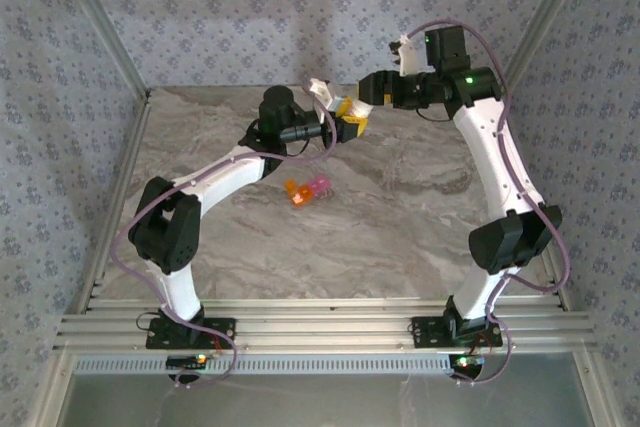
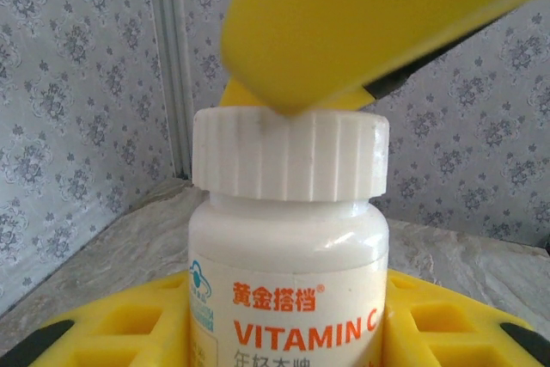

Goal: Sort the pills into containers

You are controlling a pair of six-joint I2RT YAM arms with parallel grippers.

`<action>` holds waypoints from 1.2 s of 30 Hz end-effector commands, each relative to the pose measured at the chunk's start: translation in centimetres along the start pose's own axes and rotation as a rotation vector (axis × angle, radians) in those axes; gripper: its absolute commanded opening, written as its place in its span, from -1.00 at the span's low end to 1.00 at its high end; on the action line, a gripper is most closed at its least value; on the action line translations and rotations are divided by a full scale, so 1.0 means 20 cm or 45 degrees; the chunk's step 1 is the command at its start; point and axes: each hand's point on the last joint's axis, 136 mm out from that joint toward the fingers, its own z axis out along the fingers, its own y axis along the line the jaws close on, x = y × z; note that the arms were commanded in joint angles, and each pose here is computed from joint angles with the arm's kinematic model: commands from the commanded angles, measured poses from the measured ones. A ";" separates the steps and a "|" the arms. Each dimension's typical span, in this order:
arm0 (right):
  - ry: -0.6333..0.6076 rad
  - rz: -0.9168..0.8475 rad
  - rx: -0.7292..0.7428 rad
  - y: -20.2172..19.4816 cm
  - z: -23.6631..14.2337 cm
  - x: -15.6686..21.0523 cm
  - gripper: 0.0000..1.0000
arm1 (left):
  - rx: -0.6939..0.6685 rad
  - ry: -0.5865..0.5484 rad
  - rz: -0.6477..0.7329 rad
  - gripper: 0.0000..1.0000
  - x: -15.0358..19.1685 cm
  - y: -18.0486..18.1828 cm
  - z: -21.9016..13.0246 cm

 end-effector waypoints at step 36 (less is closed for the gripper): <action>-0.284 0.456 0.231 0.05 -0.20 -0.03 0.52 | -0.090 -0.059 0.112 -1.00 -0.09 0.04 -0.03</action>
